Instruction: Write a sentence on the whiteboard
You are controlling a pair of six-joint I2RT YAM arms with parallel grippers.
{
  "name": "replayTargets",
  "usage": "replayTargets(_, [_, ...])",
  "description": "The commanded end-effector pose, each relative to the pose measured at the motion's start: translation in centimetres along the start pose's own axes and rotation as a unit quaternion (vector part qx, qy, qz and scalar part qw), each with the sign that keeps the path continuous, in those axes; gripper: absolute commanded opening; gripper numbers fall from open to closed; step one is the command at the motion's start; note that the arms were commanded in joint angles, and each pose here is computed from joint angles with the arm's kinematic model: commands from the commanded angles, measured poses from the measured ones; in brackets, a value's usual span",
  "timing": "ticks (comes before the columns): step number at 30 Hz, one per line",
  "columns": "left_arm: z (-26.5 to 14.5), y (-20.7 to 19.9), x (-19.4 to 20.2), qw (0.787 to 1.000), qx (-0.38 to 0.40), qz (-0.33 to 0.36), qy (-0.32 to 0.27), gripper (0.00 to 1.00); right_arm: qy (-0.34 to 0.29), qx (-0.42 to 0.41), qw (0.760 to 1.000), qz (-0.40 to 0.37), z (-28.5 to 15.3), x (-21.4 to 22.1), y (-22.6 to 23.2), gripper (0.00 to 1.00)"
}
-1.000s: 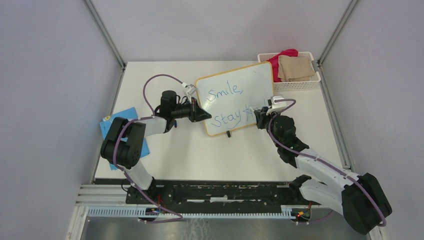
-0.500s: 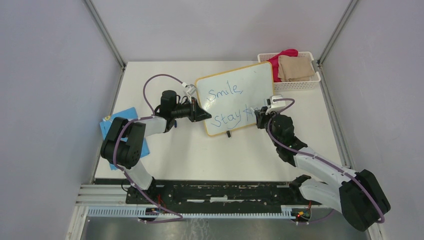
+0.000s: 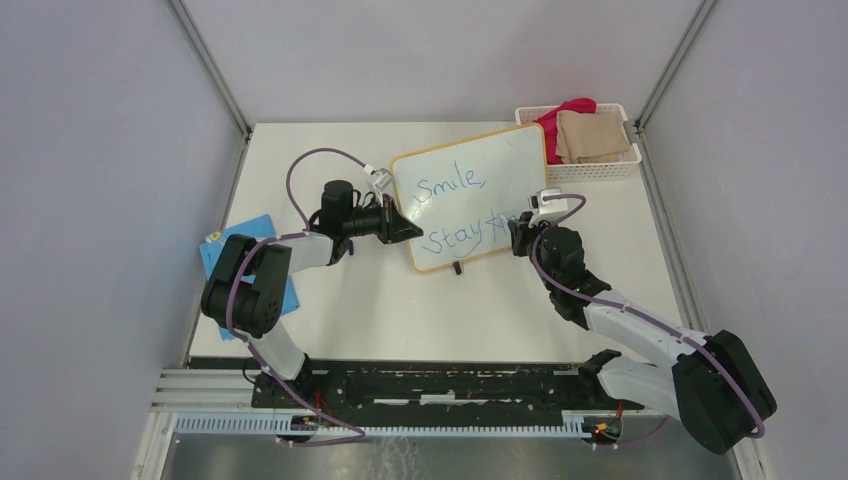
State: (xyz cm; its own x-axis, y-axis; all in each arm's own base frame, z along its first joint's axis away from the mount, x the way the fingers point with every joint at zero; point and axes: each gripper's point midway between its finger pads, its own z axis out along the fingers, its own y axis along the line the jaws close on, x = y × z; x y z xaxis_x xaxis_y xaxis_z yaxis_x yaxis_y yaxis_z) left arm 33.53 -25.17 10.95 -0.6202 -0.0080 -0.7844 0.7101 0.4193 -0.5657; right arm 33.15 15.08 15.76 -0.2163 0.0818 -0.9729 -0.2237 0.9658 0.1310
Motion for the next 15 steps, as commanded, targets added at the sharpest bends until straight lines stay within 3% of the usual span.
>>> replayTargets(1, [0.2,1.3,2.2,0.999,-0.036,0.005,0.033,0.02,-0.043,0.002,0.999,0.018,0.7,-3.1,0.3,0.0])
replayTargets(15, [0.2,1.3,2.1,0.999,-0.037,0.007,0.033,0.02,-0.024,0.028,0.999,0.013,0.5,-1.7,-0.9,0.0])
